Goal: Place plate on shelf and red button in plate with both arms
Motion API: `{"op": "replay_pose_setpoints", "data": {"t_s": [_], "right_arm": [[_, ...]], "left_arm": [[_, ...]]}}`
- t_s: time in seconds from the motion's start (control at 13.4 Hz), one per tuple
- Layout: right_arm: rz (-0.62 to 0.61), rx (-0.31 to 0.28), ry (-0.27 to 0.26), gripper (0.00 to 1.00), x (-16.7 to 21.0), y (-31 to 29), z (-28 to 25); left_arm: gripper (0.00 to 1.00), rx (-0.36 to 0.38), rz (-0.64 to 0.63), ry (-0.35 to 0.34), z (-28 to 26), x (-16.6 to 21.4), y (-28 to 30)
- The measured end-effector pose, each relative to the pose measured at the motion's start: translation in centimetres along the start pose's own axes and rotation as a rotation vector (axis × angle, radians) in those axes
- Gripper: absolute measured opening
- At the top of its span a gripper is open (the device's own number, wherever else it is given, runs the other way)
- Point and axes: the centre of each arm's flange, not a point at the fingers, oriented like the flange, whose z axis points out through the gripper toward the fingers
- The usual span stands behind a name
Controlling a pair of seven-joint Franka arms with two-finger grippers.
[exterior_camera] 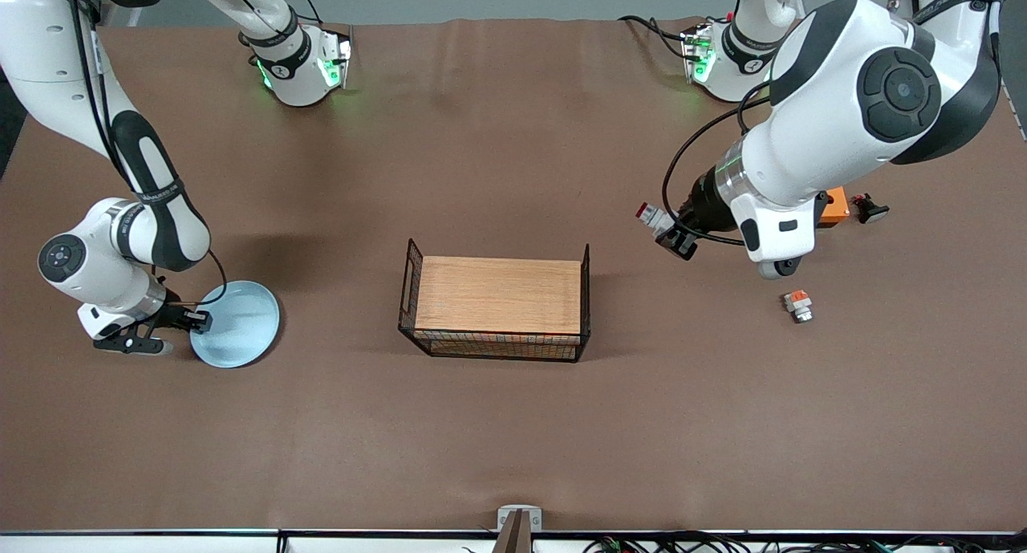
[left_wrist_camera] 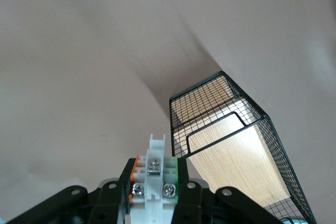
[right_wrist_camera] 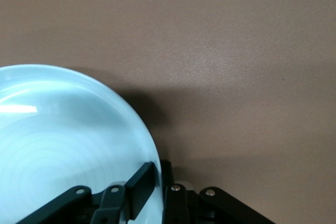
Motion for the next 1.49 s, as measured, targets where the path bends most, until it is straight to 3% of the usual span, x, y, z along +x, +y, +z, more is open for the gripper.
{"op": "replay_pose_setpoints", "data": {"t_s": [0.22,0.45,0.6,0.82,1.49], "right_arm": [[-0.006,0.022,-0.050,0.11,0.7,-0.7,-3.7],[0.019,0.084,-0.118,0.01,1.4,-1.5,-10.2],[0.055,0.124,-0.165,0.01,1.4,-2.9,-15.7],[0.109,0.130,-0.215,0.01,0.6,-6.1,-22.7],[0.127,0.126,-0.227,0.01,0.5,-6.2,-22.6]], "left_arm": [[0.34,-0.006,-0.006,0.001,-0.3,0.2,0.0],[0.34,-0.033,-0.007,0.010,-1.9,-0.1,-0.3],[0.34,-0.043,-0.008,0.015,-2.6,-0.2,-0.5],[0.34,-0.044,-0.013,0.016,-2.7,0.1,-0.6],[0.34,-0.043,-0.015,0.016,-2.6,0.3,-0.6]]}}
